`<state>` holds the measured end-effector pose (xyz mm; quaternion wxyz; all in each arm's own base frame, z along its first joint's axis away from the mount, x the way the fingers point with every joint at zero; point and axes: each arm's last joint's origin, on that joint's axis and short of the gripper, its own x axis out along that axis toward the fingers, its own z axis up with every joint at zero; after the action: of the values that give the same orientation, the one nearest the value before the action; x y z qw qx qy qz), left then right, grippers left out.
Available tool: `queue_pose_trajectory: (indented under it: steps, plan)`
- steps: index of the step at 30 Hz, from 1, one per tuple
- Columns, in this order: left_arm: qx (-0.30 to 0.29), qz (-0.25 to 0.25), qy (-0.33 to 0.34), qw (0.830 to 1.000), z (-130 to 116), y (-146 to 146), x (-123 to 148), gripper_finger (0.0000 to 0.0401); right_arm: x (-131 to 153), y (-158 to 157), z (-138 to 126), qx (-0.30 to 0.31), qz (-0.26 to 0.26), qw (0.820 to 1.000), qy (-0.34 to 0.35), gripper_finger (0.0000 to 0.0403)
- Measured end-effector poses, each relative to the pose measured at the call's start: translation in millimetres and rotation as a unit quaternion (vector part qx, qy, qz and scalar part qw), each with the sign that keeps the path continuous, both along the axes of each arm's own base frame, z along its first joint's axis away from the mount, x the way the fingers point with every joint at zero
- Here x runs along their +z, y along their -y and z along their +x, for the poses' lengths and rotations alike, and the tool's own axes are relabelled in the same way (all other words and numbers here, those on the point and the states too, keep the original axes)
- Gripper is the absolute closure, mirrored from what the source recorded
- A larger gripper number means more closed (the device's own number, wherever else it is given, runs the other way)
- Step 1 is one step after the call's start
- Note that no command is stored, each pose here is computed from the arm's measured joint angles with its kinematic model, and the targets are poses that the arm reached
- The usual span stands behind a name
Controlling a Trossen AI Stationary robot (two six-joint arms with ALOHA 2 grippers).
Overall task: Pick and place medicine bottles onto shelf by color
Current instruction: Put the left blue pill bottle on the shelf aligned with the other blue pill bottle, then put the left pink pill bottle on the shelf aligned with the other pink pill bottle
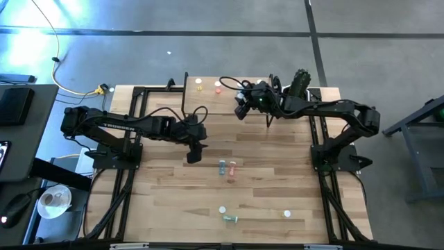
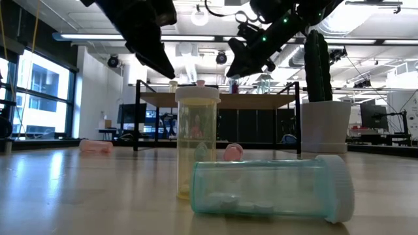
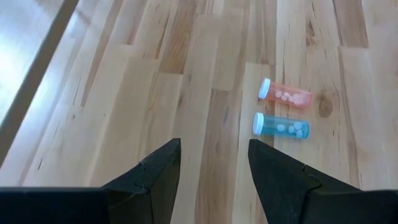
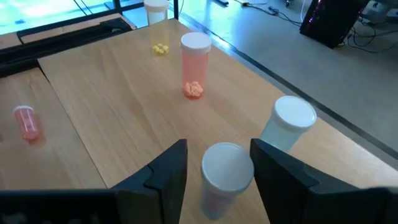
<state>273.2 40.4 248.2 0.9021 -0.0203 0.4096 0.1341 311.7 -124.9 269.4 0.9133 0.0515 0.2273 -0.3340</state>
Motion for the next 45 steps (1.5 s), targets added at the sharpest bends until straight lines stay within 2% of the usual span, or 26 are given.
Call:
queue_pose_trajectory:
  steps: [9, 14, 23, 28, 34, 45]
  plan:
    - [0.009, -0.012, -0.027, 1.000, -4.3, 1.4, -3.6, 0.0223, 27.8, -18.3, -12.3, 0.020, -0.012, 0.999, 0.036, 0.0236]
    - [0.009, -0.016, -0.051, 0.999, -8.0, 2.5, -6.4, 0.0222, 38.9, -39.5, -16.5, 0.058, -0.010, 0.997, 0.045, 0.0236]
    - [0.007, -0.029, -0.088, 0.996, -25.0, 16.5, -1.3, 0.0222, 36.9, -87.6, -11.9, 0.144, 0.019, 0.989, 0.028, 0.0236]
    - [0.026, -0.023, -0.118, 0.992, -42.5, 24.3, -10.5, 0.0222, 36.5, -105.9, -10.4, 0.167, 0.033, 0.985, 0.033, 0.0236]
    - [0.064, -0.036, -0.126, 0.989, -61.1, 27.6, -23.2, 0.0222, 36.3, -115.7, -10.0, 0.180, 0.039, 0.982, 0.034, 0.0236]
    - [0.079, -0.033, -0.172, 0.981, -85.0, 20.4, -52.3, 0.0222, 34.2, -117.5, -9.7, 0.182, 0.042, 0.982, 0.027, 0.0236]
